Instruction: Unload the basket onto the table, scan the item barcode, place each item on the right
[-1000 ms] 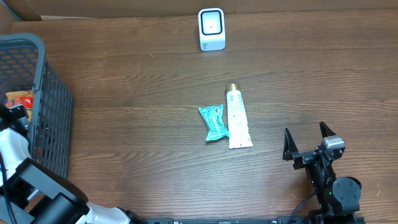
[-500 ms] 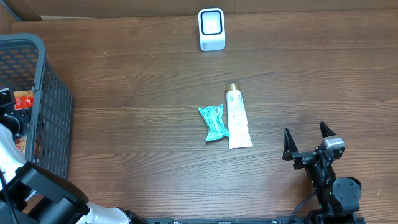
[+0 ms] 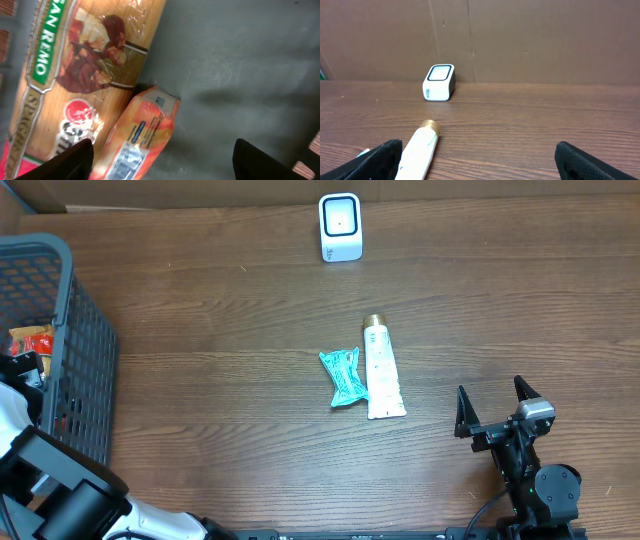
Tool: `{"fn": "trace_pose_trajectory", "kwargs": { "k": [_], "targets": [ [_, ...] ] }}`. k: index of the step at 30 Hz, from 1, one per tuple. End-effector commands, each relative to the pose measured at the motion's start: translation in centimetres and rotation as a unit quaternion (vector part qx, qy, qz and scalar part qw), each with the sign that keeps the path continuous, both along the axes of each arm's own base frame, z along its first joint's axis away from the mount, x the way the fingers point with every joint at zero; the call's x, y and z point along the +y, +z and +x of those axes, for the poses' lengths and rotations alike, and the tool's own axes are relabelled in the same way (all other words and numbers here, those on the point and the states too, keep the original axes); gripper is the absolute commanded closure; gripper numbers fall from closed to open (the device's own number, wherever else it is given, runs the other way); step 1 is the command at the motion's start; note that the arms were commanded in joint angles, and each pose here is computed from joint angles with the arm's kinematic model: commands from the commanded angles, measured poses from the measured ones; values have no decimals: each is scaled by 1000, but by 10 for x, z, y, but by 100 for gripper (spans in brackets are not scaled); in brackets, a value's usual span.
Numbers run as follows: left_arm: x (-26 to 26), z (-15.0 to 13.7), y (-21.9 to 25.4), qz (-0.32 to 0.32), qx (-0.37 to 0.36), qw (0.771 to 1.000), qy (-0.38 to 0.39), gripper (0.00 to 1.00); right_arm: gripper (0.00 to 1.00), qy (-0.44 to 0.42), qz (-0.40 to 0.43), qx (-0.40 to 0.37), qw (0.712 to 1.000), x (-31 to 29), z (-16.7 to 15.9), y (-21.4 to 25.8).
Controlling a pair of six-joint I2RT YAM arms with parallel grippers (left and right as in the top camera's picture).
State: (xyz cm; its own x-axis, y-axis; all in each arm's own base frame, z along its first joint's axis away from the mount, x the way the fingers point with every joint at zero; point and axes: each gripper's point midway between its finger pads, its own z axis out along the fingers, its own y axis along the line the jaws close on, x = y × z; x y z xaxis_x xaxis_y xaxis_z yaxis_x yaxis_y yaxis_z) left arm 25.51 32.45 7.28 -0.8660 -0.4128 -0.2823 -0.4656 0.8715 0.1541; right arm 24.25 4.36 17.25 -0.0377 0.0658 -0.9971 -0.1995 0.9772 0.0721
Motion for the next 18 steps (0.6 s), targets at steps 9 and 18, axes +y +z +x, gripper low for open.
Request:
{"fn": "trace_pose_trajectory", "kwargs": {
  "k": [9,18],
  "targets": [
    [8,-4,-25,-1,27,1000,-2,26,0,-1,2,-2,1000,0,0,-2],
    [10,-1,-31,-2,27,1000,-2,96,0,-1,2,-2,1000,0,0,-2]
  ]
}}
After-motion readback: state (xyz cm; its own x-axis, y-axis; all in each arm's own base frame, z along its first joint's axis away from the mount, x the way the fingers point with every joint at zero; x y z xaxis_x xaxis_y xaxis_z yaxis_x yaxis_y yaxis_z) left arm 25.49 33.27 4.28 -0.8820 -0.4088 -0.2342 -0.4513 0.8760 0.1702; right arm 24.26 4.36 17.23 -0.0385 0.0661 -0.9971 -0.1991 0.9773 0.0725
